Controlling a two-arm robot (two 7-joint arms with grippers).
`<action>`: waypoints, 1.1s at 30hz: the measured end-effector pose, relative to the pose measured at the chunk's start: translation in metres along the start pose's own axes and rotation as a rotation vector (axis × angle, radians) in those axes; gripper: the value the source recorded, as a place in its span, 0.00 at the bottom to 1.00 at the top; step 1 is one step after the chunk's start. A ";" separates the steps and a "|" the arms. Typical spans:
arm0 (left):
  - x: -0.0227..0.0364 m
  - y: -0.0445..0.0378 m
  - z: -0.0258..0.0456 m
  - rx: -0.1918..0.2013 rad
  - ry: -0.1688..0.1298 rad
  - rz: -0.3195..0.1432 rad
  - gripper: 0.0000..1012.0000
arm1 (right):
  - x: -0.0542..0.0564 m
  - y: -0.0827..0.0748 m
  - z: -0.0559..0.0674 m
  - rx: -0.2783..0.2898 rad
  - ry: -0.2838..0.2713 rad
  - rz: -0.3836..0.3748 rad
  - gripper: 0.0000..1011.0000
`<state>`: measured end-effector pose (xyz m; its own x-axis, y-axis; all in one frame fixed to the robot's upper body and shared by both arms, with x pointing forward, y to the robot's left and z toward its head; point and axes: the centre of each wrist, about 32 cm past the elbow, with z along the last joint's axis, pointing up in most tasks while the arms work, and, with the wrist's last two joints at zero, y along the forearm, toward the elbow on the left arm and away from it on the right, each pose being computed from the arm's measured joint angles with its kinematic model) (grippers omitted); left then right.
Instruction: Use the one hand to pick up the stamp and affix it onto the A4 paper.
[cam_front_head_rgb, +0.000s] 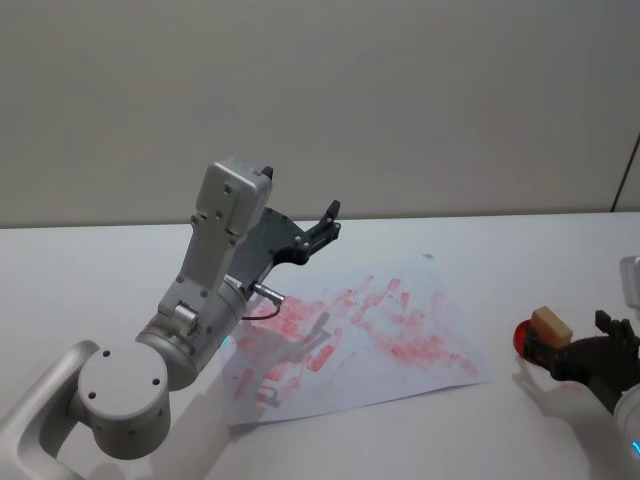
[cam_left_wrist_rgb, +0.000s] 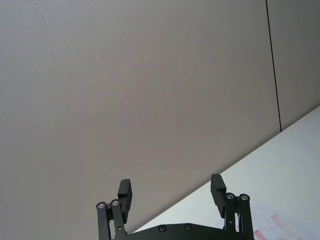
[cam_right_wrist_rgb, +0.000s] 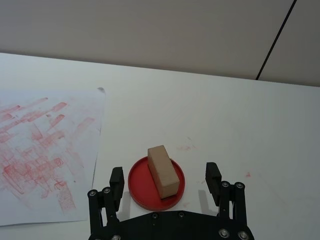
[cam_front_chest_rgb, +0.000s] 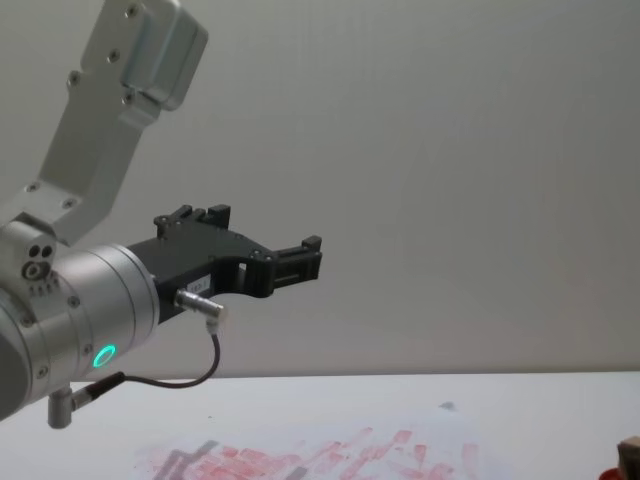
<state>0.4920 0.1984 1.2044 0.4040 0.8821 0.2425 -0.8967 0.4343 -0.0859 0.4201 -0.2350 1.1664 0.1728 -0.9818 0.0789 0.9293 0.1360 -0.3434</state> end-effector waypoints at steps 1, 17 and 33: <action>0.0000 0.0000 0.0000 0.000 0.000 0.000 0.99 | 0.000 0.000 0.000 -0.004 -0.001 -0.002 0.99; 0.0000 0.0000 0.0000 0.000 0.000 0.000 0.99 | 0.005 0.020 0.001 -0.041 -0.032 0.006 0.99; 0.0000 0.0000 0.0000 0.000 0.000 0.000 0.99 | 0.006 0.030 0.003 -0.050 -0.045 0.017 0.60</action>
<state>0.4920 0.1984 1.2044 0.4040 0.8820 0.2424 -0.8967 0.4343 -0.0859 0.4496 -0.2367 1.1594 0.2041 -0.9722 0.1145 0.9089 0.1447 -0.3912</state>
